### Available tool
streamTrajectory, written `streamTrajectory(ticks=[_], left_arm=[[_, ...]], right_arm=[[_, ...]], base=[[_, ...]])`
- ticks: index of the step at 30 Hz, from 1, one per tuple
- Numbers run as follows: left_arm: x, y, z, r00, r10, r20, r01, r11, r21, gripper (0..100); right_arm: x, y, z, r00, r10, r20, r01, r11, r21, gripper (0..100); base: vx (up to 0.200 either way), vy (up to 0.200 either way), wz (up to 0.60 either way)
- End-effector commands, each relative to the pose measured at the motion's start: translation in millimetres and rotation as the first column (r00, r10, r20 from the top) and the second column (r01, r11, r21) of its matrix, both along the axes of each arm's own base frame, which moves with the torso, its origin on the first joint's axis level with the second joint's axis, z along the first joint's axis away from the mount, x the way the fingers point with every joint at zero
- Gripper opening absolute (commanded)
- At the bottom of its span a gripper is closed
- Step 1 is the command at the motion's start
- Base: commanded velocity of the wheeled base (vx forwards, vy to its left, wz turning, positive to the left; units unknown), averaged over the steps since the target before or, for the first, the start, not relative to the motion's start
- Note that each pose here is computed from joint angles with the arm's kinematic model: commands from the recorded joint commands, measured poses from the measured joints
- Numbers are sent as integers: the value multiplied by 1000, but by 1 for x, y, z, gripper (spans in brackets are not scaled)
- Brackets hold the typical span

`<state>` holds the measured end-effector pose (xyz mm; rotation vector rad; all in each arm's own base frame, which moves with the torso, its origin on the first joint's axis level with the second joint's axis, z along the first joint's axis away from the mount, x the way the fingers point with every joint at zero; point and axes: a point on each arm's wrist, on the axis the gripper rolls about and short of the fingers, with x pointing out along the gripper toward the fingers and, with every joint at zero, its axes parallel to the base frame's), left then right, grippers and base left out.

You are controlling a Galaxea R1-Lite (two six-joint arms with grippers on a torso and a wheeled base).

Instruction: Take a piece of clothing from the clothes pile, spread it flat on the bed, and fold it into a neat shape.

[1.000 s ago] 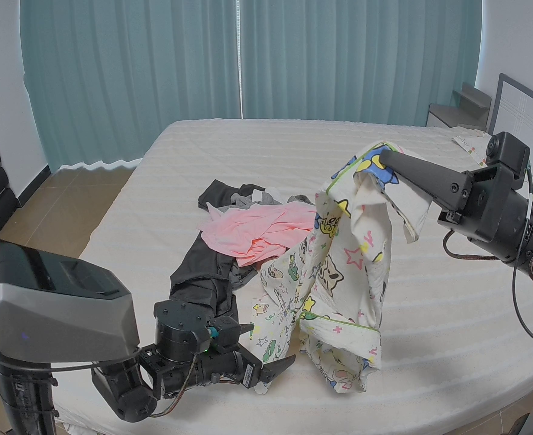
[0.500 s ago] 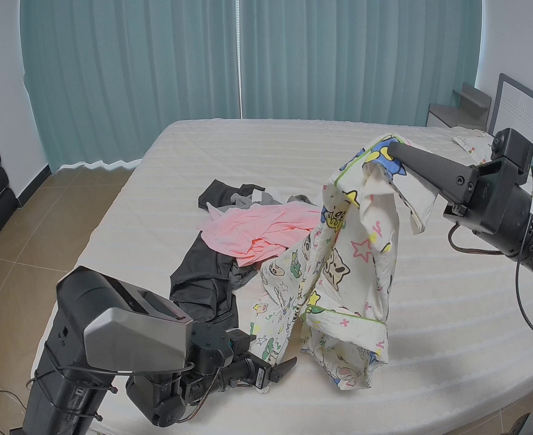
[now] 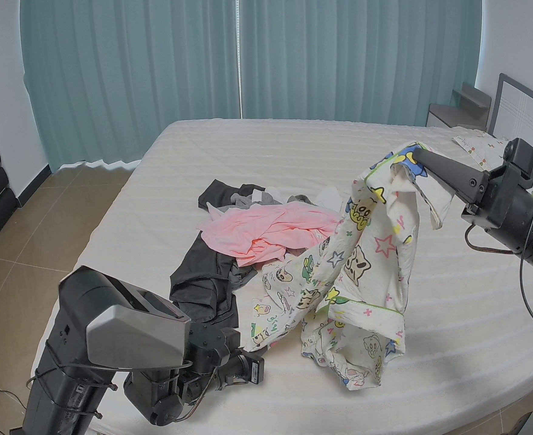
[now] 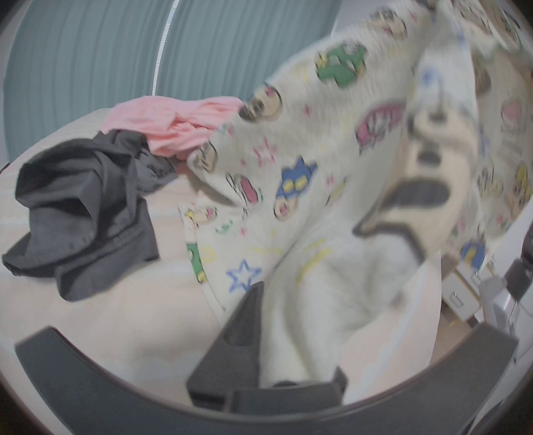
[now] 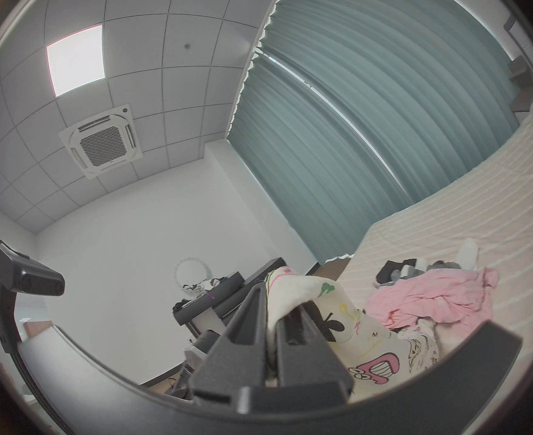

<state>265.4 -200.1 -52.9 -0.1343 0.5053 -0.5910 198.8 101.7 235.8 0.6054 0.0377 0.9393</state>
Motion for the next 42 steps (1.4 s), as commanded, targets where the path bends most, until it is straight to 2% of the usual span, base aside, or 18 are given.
streamTrajectory(ticks=[1, 5, 9, 10, 13, 14, 17, 19, 22, 24, 27, 28, 30, 32, 35, 37, 39, 42], left_arm=[[1, 18, 62, 990, 94, 101, -81, 989, -126, 0], [-1, 36, 100, 968, 174, 180, -141, 973, -184, 0], [8, 52, 142, 892, 351, 285, -277, 923, -268, 0], [10, 55, 151, 878, 373, 299, -291, 913, -284, 0], [16, 63, 187, 815, 469, 340, -363, 871, -332, 0], [18, 63, 208, 780, 513, 359, -387, 846, -367, 0], [18, 63, 241, 744, 547, 385, -389, 822, -415, 0], [14, 65, 269, 732, 552, 399, -377, 816, -438, 0], [9, 67, 289, 724, 556, 408, -365, 811, -457, 0], [-8, 76, 326, 701, 563, 437, -338, 802, -492, 0], [-16, 79, 338, 684, 561, 466, -327, 807, -492, 0], [-20, 82, 345, 666, 560, 493, -324, 812, -485, 0], [-24, 84, 350, 653, 557, 513, -321, 817, -478, 0], [-31, 85, 349, 653, 548, 523, -320, 825, -465, 0], [-34, 84, 341, 668, 536, 516, -324, 834, -448, 0], [-37, 85, 323, 701, 516, 492, -341, 848, -405, 0], [-38, 85, 318, 709, 513, 484, -347, 852, -393, 0], [-42, 87, 293, 742, 498, 449, -373, 863, -341, 0]], right_arm=[[-1, -28, -17, 991, -120, -54, 119, 993, -25, 0], [8, -48, -24, 968, -231, -94, 228, 973, -40, 0], [22, -62, -31, 919, -361, -157, 355, 933, -65, 0], [25, -64, -31, 910, -382, -162, 376, 924, -66, 0], [35, -65, -24, 880, -446, -162, 443, 895, -57, 0], [38, -66, -18, 866, -477, -150, 476, 878, -45, 0], [40, -65, -5, 852, -510, -120, 512, 859, -15, 0], [39, -64, 8, 845, -528, -86, 531, 847, 19, 0], [35, -62, 20, 845, -532, -53, 534, 844, 51, 0], [22, -59, 46, 854, -521, -6, 519, 849, 95, 0], [15, -58, 58, 859, -512, 12, 507, 854, 111, 0], [8, -57, 67, 865, -501, 25, 495, 860, 123, 0], [1, -56, 75, 869, -492, 43, 483, 865, 139, 0], [-4, -56, 79, 872, -486, 55, 475, 868, 144, 0], [-4, -55, 78, 873, -484, 52, 474, 870, 139, 0], [-1, -54, 67, 875, -484, 25, 478, 871, 111, 0], [-1, -54, 63, 876, -482, 15, 479, 872, 102, 0], [3, -55, 48, 872, -489, -25, 490, 869, 66, 0]], base=[[0, 0, 0], [0, 0, 0], [0, 0, 0], [0, 0, 0], [0, 0, 0], [0, 0, 0], [0, 0, 0], [0, 0, 0], [0, 0, 0], [0, 0, 0], [0, 0, 0], [0, 0, 0], [0, 0, 0], [0, 0, 0], [0, 0, 0], [0, 0, 0], [0, 0, 0], [0, 0, 0]])
